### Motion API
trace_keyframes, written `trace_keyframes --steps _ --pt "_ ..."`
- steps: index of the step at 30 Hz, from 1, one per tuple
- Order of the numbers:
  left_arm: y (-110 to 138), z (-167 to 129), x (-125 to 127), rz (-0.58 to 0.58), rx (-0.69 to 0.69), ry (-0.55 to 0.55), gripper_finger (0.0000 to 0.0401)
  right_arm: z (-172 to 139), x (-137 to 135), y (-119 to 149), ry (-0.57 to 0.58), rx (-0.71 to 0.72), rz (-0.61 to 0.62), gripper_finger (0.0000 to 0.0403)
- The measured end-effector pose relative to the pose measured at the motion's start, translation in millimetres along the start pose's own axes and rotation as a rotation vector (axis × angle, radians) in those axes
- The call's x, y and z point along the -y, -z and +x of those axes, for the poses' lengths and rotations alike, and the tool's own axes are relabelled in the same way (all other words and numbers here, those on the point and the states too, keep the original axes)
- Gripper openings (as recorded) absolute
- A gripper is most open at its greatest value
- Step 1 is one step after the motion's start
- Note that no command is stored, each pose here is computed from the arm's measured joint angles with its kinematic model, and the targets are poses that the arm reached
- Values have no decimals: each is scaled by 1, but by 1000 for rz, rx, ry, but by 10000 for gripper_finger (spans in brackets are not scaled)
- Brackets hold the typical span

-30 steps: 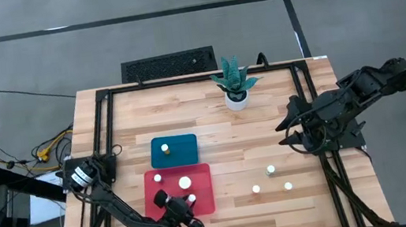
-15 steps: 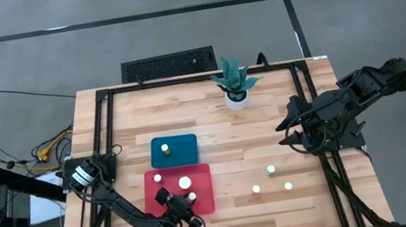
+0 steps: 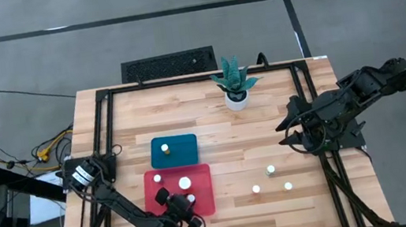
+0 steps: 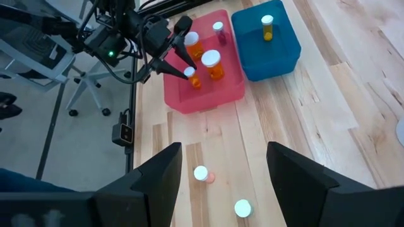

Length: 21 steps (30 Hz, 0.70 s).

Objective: Pick and place medicine bottles into bin by pill shape (circle, oval)
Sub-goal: Put the small orange capsule bottle into the red bin, then put the pink tablet bottle into the blue bin

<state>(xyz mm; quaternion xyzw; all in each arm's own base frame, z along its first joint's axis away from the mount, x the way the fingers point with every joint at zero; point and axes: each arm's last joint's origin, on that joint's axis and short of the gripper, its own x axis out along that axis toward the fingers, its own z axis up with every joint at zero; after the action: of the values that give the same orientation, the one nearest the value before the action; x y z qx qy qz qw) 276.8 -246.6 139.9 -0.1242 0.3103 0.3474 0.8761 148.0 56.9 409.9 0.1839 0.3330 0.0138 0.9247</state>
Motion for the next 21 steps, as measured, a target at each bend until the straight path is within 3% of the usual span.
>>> trace_keyframes --steps 9,21 --pt "-2 -2 3 -12 -61 12 204 0 0 0 0 0 0 240" --pt "-18 -15 15 20 -57 38 226 0 0 0 0 0 -5 240"
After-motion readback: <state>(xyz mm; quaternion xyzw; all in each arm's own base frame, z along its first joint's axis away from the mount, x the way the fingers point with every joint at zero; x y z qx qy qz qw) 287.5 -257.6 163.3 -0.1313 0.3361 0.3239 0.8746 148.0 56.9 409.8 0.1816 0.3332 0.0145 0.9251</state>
